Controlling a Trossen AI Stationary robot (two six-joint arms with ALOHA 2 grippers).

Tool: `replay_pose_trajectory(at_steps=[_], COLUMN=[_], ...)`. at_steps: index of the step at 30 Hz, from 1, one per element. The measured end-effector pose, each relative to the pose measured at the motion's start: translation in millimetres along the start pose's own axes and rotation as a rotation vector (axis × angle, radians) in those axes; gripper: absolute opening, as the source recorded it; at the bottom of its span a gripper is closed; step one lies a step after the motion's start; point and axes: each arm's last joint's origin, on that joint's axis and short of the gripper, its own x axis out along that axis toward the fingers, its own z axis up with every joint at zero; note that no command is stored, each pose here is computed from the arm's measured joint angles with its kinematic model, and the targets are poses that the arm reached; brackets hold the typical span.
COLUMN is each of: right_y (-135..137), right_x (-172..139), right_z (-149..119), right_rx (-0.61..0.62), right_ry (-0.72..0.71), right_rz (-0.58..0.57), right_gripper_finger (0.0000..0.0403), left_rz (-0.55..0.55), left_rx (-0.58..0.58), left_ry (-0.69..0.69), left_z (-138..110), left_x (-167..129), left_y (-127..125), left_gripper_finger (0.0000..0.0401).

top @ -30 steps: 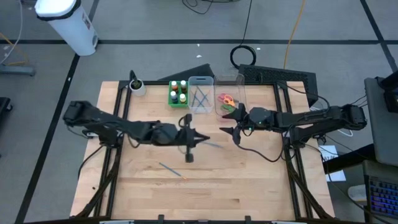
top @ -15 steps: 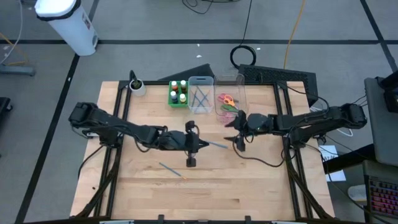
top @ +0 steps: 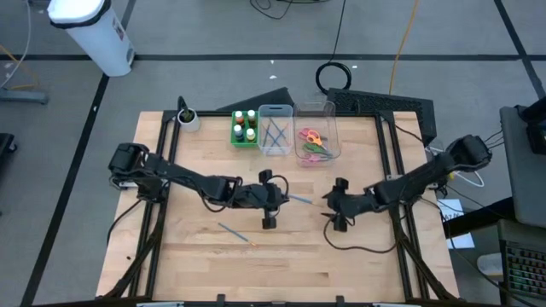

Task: Pick & Place Paint Supplies
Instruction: Put the blue paint brush into the white bin

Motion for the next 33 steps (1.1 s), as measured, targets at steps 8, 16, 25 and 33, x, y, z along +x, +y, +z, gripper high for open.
replay_pose_trajectory(at_steps=[8, 16, 25, 33], right_y=[-5, -3, -5, -9], right_x=[23, 35, 35, 34], right_z=[-35, -43, -50, -59], right_rx=[0.059, 0.048, 0.036, 0.073], right_ry=[0.025, 0.027, 0.091, 0.186], right_rz=[-0.013, -0.023, -0.037, -0.079], right_gripper_finger=[0.0233, 0.0142, 0.007, 0.0012], left_rz=[0.022, 0.022, 0.022, 0.022], left_rx=[-0.067, -0.063, -0.065, -0.065], left_ry=[-0.044, -0.056, -0.055, -0.051], left_z=[5, 7, 7, 6], left_x=[2, 2, 2, 2], left_y=[10, 10, 10, 10], left_gripper_finger=[0.0037, 0.0037, 0.0037, 0.0037])
